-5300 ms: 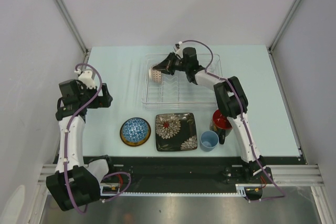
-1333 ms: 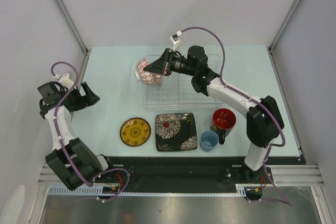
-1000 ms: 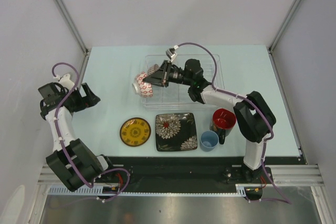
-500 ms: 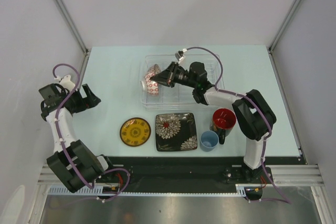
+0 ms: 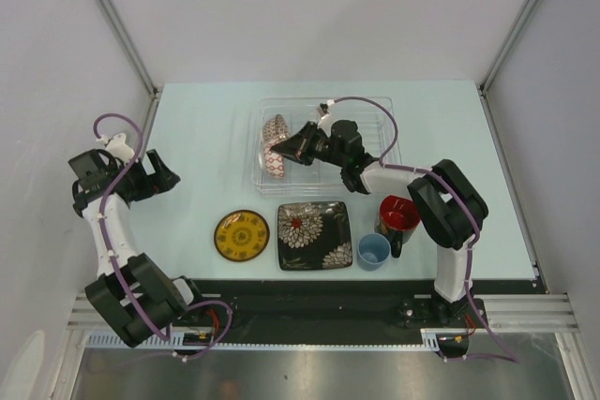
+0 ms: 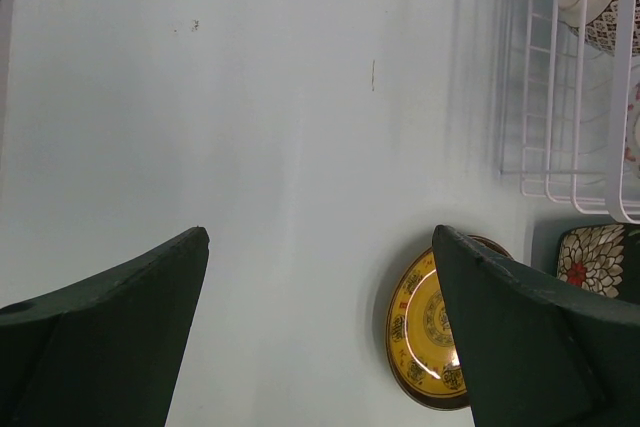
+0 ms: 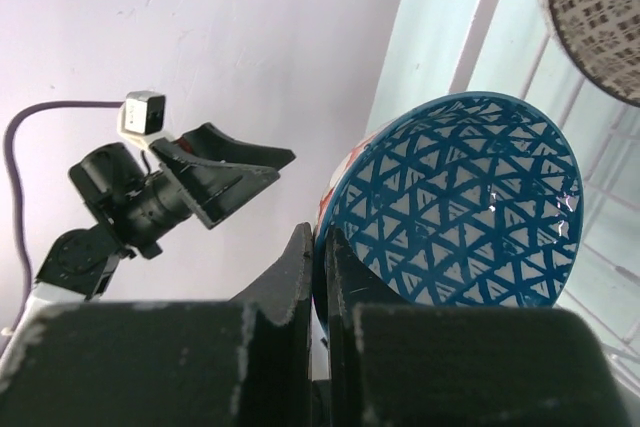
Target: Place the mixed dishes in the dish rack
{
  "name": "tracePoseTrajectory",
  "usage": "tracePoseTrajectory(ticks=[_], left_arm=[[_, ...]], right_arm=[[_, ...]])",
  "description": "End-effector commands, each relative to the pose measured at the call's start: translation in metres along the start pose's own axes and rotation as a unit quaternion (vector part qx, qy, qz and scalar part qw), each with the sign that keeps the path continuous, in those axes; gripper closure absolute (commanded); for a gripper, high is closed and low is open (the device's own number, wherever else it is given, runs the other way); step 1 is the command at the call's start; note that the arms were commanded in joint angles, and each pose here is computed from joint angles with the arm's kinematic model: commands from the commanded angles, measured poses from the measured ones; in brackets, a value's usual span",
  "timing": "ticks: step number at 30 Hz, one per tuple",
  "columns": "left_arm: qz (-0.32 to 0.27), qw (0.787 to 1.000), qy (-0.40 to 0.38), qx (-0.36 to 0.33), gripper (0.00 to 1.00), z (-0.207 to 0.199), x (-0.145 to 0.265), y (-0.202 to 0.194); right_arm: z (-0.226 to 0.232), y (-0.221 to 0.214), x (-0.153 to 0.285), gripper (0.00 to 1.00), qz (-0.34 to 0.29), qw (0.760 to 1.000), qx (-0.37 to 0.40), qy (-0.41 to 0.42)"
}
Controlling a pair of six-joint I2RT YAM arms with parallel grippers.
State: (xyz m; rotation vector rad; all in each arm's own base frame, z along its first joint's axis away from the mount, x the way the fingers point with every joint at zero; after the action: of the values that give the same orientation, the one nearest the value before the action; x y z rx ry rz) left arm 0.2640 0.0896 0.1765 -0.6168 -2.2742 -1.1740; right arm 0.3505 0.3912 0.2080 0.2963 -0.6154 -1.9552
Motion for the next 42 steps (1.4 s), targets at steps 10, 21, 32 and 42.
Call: tracePoseTrajectory(ticks=[10, 21, 32, 42], left_arm=[[-0.017, 0.999, -0.026, -0.017, 0.00, -0.013, 0.012, 0.004], [-0.025, 0.999, -0.036, -0.018, 0.00, -0.020, 0.017, 0.008], [-0.026, 0.999, -0.041, -0.017, 0.00, -0.022, 0.016, 0.009], [-0.002, 0.997, -0.073, -0.040, 0.00, -0.035, 0.022, 0.002]], right_arm=[[-0.030, -0.006, -0.010, 1.00, -0.019, 0.998, 0.020, -0.064], [-0.034, -0.027, -0.013, 0.65, 0.012, 0.998, 0.018, -0.066], [0.002, -0.013, 0.010, 0.49, 0.022, 0.993, 0.087, -0.079], [0.038, 0.013, 0.092, 0.28, 0.025, 0.958, 0.208, -0.195]])
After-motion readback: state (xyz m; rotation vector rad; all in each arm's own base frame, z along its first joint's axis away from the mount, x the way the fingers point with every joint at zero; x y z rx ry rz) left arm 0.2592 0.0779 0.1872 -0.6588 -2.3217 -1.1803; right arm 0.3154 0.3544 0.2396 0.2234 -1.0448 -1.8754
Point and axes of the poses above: each gripper's point midway between its finger pads, its own x axis back along the fingers, its own z axis along the line the jaws close on, y = z × x, the point moved 3 cm from there along x, back along the fingers, and after that the axes turned 14 degrees about x, right-handed, at the moved point
